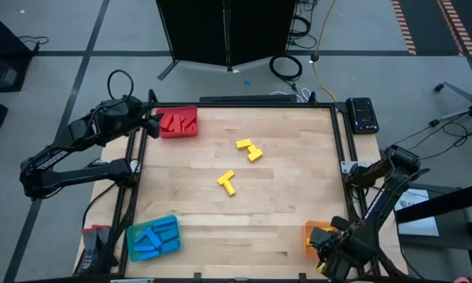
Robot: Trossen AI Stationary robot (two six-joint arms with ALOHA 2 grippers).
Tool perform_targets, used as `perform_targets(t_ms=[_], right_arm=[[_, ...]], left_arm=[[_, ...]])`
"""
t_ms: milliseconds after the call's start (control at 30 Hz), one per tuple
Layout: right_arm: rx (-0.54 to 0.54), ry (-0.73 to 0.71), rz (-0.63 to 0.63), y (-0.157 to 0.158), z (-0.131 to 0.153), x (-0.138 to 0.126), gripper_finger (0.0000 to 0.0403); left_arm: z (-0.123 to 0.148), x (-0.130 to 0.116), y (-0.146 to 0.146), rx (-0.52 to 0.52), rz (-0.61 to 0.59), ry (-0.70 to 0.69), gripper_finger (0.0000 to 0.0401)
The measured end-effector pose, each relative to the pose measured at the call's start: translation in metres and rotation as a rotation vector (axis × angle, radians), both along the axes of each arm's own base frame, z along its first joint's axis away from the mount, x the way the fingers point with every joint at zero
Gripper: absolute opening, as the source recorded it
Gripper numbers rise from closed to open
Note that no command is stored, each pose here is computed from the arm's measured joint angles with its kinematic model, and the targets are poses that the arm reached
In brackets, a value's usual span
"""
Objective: Sort blocks
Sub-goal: Put the yellow block into the orange bin
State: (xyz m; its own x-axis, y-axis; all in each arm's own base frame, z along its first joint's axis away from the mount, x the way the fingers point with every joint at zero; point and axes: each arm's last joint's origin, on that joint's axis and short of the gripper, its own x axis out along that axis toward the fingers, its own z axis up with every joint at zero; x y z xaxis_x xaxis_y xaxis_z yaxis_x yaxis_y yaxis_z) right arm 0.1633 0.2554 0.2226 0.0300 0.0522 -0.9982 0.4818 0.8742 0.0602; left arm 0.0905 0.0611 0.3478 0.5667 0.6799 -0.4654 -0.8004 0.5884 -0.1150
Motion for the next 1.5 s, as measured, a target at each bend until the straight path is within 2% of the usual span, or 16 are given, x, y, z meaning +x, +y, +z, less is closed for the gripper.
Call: perform_targets(t_ms=[267,500,567,700,767,867,1000,1133,1267,1367,1500], right_arm=[[0.069,-0.014,0.002,0.001,-0.021,0.0,0.0082],[0.039,0.006,0.001,-0.002,-0.022,-0.002,0.0085],[0.024,0.015,-0.002,-0.004,-0.022,-0.003,0.0121],[0.008,0.025,-0.014,-0.007,-0.022,-0.001,0.0228],[0.005,0.027,-0.019,-0.009,-0.022,0.001,0.0268],[0.007,0.033,-0.036,-0.012,-0.021,0.004,0.0296],[0.024,-0.036,-0.052,-0.021,-0.006,0.013,0.0289],[-0.029,-0.158,-0.076,-0.05,0.029,0.021,0.0269],[-0.158,-0.331,-0.123,-0.096,0.068,0.032,0.0259],[-0.263,-0.451,-0.096,-0.132,0.09,0.047,0.0258],[-0.37,-0.496,-0.018,-0.181,0.101,0.077,0.0258]], left_arm=[[0.0,0.0,0.0,-0.001,-0.002,-0.001,0.0267],[0.0,0.0,0.0,-0.001,-0.003,-0.001,0.0267],[0.0,0.0,0.0,-0.001,-0.003,-0.001,0.0267],[0.0,0.0,0.0,-0.001,-0.003,-0.001,0.0267],[0.0,0.0,0.0,-0.001,-0.003,-0.001,0.0267],[0.0,0.0,0.0,-0.001,-0.003,-0.001,0.0267],[0.0,0.0,0.0,-0.001,-0.003,-0.001,0.0267],[0.0,0.0,0.0,-0.001,-0.003,-0.001,0.0267],[0.0,0.0,0.0,-0.001,-0.003,-0.001,0.0267],[0.0,0.0,0.0,-0.001,-0.003,0.0,0.0267],[0.0,0.0,0.0,-0.001,-0.003,0.0,0.0267]])
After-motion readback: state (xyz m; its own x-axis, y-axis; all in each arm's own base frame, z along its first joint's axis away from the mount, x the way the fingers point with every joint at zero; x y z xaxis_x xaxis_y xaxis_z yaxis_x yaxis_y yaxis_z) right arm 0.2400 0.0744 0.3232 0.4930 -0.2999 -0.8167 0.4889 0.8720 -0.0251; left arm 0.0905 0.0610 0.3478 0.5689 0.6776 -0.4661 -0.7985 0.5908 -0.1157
